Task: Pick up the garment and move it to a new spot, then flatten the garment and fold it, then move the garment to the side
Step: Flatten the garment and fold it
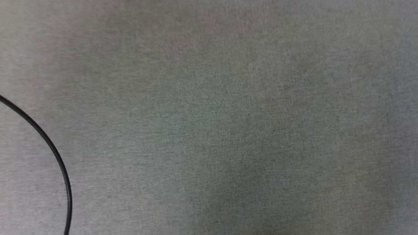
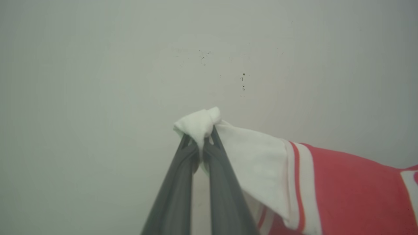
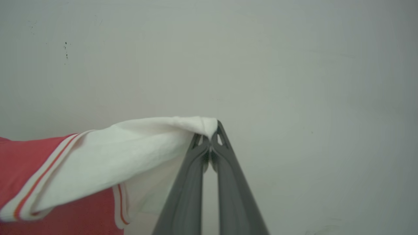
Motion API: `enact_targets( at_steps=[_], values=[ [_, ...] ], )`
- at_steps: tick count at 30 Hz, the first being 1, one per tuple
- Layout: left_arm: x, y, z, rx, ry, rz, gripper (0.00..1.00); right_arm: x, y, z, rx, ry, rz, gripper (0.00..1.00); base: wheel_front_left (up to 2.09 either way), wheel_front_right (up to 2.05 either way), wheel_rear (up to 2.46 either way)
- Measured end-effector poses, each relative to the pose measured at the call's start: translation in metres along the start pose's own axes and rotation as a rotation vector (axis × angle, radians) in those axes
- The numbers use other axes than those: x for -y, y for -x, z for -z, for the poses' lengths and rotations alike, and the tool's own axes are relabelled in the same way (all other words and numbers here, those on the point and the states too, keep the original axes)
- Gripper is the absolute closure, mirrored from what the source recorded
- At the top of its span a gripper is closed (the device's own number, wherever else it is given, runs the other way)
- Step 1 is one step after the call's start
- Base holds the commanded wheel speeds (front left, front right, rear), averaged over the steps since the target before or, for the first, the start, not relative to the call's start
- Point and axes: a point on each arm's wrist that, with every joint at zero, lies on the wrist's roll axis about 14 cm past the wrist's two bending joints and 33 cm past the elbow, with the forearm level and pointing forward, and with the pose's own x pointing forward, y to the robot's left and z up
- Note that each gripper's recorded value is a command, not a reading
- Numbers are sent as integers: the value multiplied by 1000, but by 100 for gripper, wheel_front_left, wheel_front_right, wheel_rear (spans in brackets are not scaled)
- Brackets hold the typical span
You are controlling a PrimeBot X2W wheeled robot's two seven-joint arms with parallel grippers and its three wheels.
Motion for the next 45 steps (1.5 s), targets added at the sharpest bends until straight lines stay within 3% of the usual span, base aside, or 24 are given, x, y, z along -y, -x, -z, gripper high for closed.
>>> enact_targets(
  at_steps=[5,16,24,29,35,45],
  values=[
    [-5,-12,31,-30,11,-5,100,1,-20,13,-2,12,1,100,0,0,0],
    [-18,23,145,-250,59,-41,100,-16,-20,136,-227,-2,-36,100,0,0,0],
    [-21,108,211,-482,112,-90,100,-28,51,223,-469,-52,-52,100,0,0,0],
    [-13,165,221,-581,138,-106,100,-37,109,247,-575,-89,-59,100,0,0,0],
    [11,236,213,-680,168,-95,100,-41,185,256,-671,-145,-43,100,0,0,0],
    [30,332,158,-665,187,-105,100,-34,281,239,-693,-208,0,100,0,0,0]
  ],
)
